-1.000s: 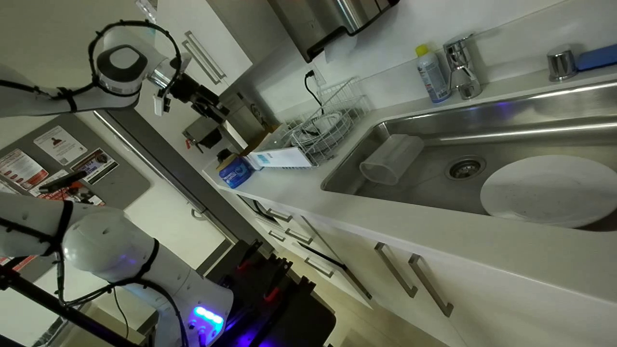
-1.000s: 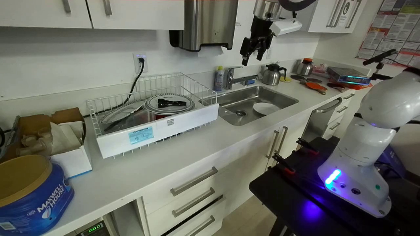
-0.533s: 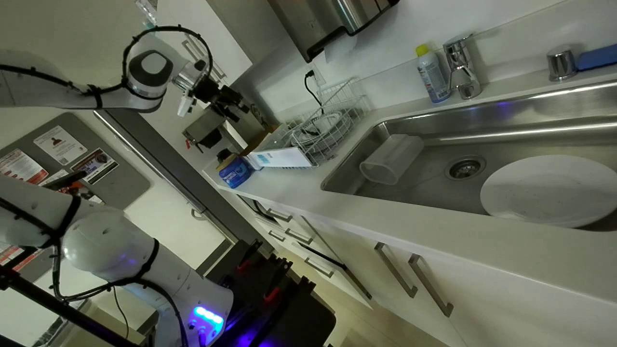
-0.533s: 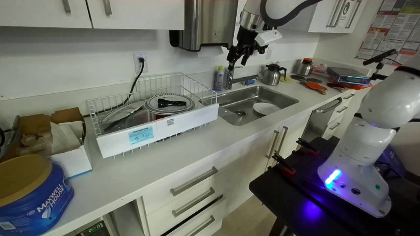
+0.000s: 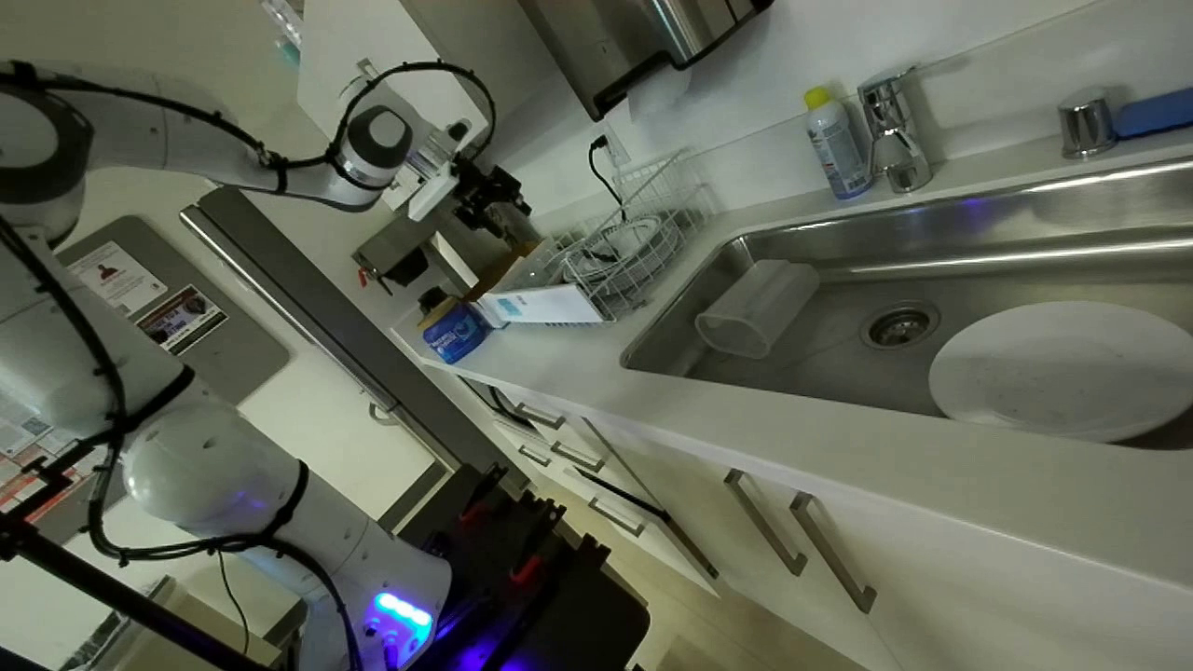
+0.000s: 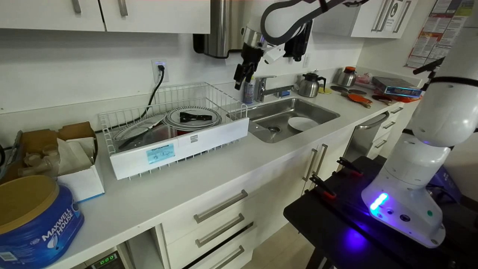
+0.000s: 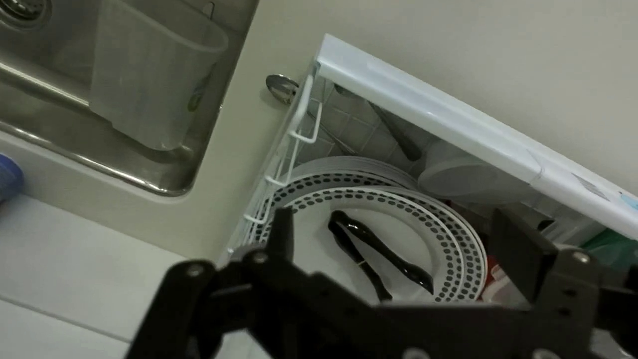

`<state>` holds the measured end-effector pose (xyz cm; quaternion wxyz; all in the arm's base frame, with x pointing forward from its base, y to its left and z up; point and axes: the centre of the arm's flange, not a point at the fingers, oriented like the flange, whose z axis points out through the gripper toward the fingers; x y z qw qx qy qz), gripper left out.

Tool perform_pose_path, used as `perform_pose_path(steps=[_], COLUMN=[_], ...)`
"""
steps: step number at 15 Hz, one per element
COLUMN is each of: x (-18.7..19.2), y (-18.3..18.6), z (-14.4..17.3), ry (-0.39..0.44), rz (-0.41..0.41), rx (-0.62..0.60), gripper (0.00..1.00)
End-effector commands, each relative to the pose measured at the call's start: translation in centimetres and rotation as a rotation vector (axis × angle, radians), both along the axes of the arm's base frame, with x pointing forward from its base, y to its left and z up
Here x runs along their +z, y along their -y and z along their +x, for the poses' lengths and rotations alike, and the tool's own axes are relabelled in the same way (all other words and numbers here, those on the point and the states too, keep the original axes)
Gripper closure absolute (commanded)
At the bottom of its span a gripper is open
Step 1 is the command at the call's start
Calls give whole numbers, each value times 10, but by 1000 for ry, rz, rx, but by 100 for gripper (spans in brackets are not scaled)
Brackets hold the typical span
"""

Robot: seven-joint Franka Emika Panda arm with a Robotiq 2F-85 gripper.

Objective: Take the tongs in the dish rack and put them in the sink

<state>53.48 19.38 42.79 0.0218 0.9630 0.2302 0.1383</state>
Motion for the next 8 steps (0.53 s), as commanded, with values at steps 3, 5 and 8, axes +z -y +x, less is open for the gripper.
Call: perform_pose_path(steps=[3,5,8], x=[-47,-53,-65], y=[-20,-13,-13], z=[65,46,51], ry=[-75,-62,-77], rz=[-98,-74,-73], rx=[70,60,59], gripper=[0,0,0])
